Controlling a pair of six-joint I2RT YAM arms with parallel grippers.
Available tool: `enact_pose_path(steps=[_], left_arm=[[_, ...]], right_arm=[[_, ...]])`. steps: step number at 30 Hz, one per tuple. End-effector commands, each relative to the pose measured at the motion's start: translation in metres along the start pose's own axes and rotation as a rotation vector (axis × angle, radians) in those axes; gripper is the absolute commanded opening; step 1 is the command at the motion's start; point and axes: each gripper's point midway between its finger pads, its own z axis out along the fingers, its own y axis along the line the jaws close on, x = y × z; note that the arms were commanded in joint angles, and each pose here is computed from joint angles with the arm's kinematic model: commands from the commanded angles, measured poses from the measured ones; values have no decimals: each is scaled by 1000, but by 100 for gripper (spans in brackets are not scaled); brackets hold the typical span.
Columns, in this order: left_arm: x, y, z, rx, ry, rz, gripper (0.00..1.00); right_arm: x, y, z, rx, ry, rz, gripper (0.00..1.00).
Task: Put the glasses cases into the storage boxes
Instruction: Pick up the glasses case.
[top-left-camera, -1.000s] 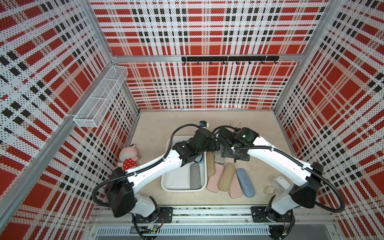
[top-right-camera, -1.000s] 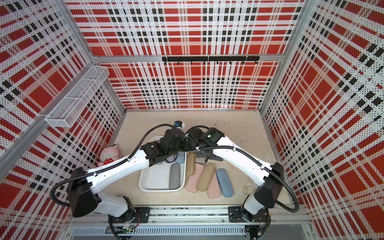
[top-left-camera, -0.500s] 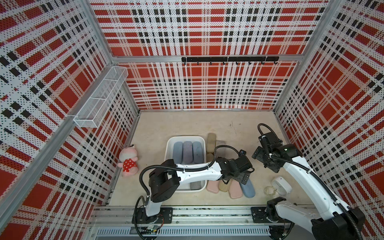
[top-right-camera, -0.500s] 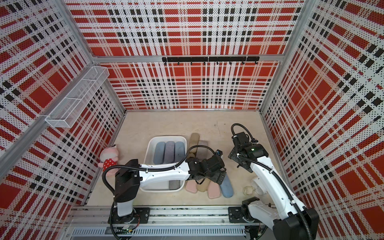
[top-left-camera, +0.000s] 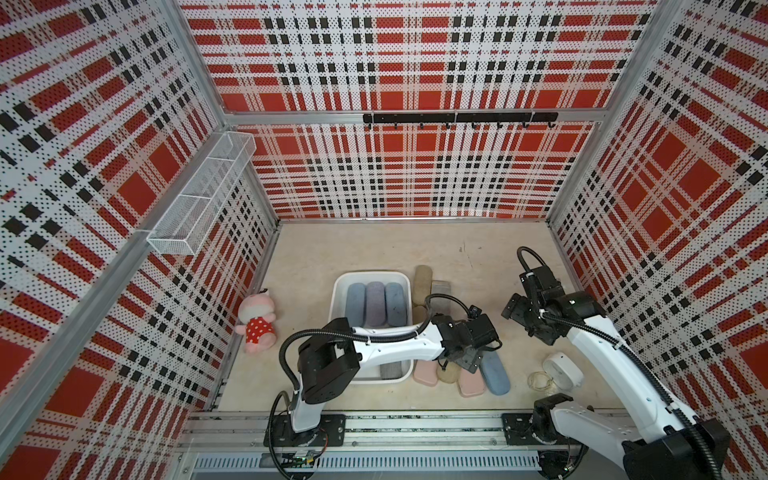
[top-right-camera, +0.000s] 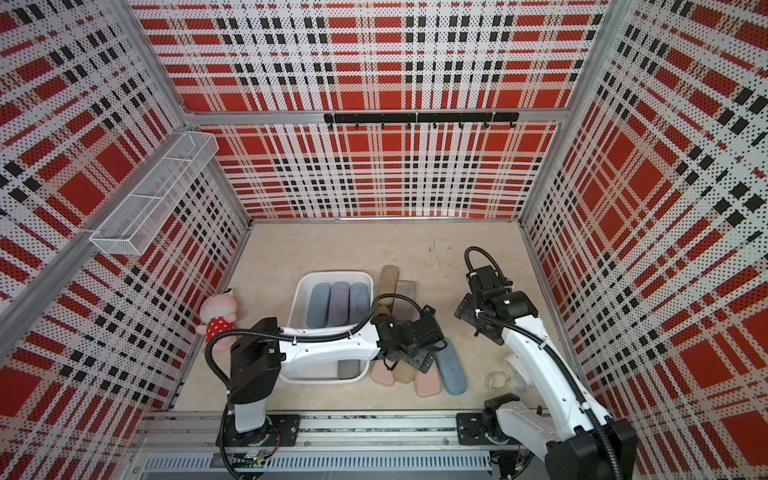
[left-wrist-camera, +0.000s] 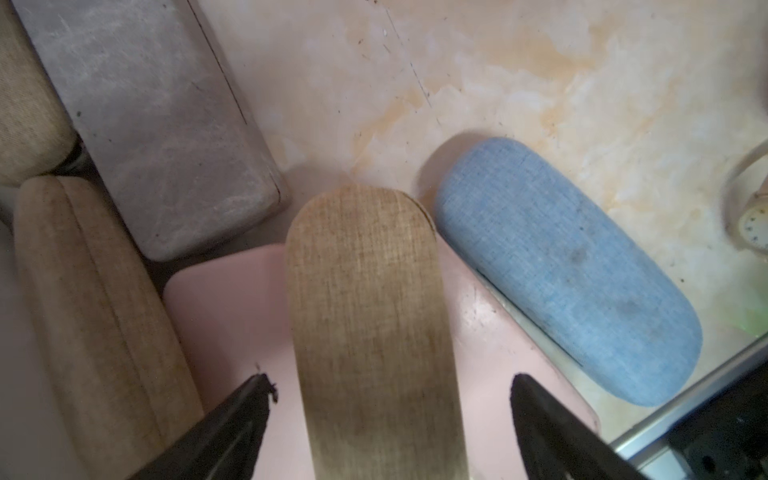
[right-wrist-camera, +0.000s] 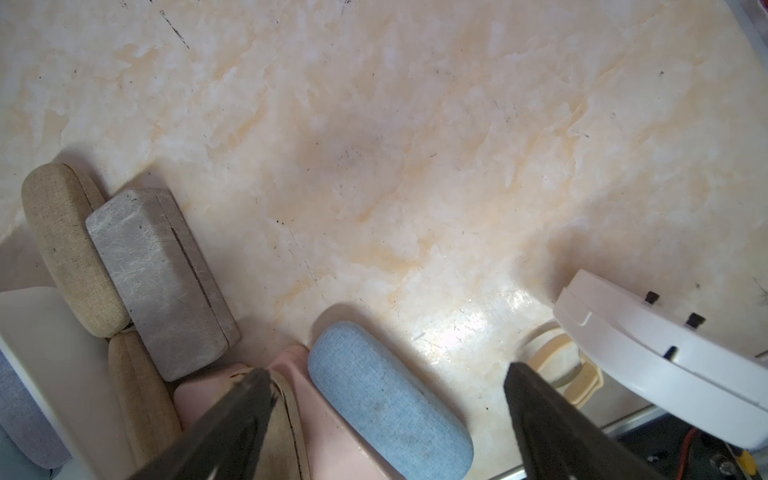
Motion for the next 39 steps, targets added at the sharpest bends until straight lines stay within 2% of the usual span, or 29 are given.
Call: enact_pose_path(steps=[1,8,15,20,24,27,31,35,39], left_arm=[[19,1,10,-48,78,55,90],[21,5,20,-81,90,50,83],[10,8,16,-66,63,5,62],[-4,7,4,-43,26,-26,60],[-24,13,-24,-22,-36,-76,59],[-38,35,-55,-24,-92,-147,60],[-34,91,-92,-32,-141,-296,61],[-11,153,-114,-40,-164,-457,63],[31,210,-113,-78,-123,-567,63]], right_arm=[[-1,-1,-3,-16,-10,3,91],[-5,2,-6,-17,-20,-4,90],[-8,2,-9,-16,-27,-5,88],[-10,3,-12,-15,-36,-6,88],[-15,6,-16,-19,-43,-13,88],[-19,10,-18,-23,-47,-23,88],[-20,17,-15,-38,-36,-54,87],[-17,22,-10,-45,-12,-68,86],[-15,28,-8,-62,-8,-70,86]])
